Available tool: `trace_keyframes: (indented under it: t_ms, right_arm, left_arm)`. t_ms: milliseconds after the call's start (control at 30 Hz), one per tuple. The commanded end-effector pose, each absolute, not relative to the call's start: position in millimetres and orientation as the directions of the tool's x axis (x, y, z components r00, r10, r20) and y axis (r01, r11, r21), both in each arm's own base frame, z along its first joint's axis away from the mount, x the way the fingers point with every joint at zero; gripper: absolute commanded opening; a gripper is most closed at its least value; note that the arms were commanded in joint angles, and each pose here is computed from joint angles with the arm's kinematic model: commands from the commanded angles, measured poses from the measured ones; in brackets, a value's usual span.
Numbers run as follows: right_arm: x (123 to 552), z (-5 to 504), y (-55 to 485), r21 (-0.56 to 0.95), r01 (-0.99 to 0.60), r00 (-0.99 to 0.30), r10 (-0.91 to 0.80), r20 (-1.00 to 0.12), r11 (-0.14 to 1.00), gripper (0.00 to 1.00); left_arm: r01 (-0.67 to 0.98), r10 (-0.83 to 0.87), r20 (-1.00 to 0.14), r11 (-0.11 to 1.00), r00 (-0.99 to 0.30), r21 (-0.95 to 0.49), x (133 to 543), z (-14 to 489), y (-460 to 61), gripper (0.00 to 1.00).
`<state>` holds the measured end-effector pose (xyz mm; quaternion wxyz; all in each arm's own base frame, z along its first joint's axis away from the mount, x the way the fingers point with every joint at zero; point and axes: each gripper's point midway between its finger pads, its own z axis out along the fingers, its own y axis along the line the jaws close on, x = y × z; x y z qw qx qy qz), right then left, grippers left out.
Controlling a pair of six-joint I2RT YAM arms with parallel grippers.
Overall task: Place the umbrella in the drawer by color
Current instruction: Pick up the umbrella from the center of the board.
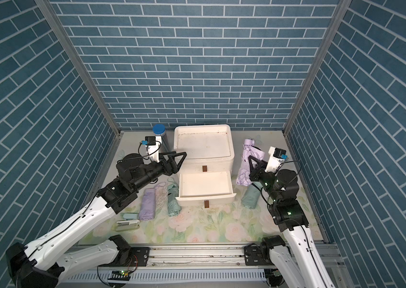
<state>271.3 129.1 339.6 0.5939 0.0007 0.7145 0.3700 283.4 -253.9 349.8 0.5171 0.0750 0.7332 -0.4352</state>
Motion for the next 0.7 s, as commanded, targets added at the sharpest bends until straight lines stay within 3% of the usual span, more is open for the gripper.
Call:
trace_keyframes:
  t_ms: [0,267,333,533,667]
  right_arm:
    - [249,402,170,0.553,-0.661,-0.257,0.539,-0.802,0.508,0.0]
    - [224,437,232,0.547,-0.791,-0.313,0.586,-0.747,0.275,0.0]
    - [221,439,243,0.547,-0.8,-0.324,0.589,-0.74,0.247,0.0]
    - [212,439,267,0.546,-0.817,-0.351,0.593,-0.725,0.185,0.0]
    - [208,437,279,0.552,-0.818,-0.37,0.587,-0.72,0.162,0.0]
  left_arm:
    - [0.696,-0.312,-0.831,0.454,-0.461,-0.557,263,361,-278,0.79]
    - [0.782,-0.278,-0.835,0.301,-0.475,-0.546,234,359,-299,0.89]
    - [0.788,-0.262,-0.835,0.284,-0.484,-0.546,230,355,-305,1.0]
    - [0.783,-0.232,-0.833,0.287,-0.503,-0.553,228,344,-314,0.99]
    - [0.782,-0.197,-0.838,0.299,-0.509,-0.546,229,339,-320,0.87]
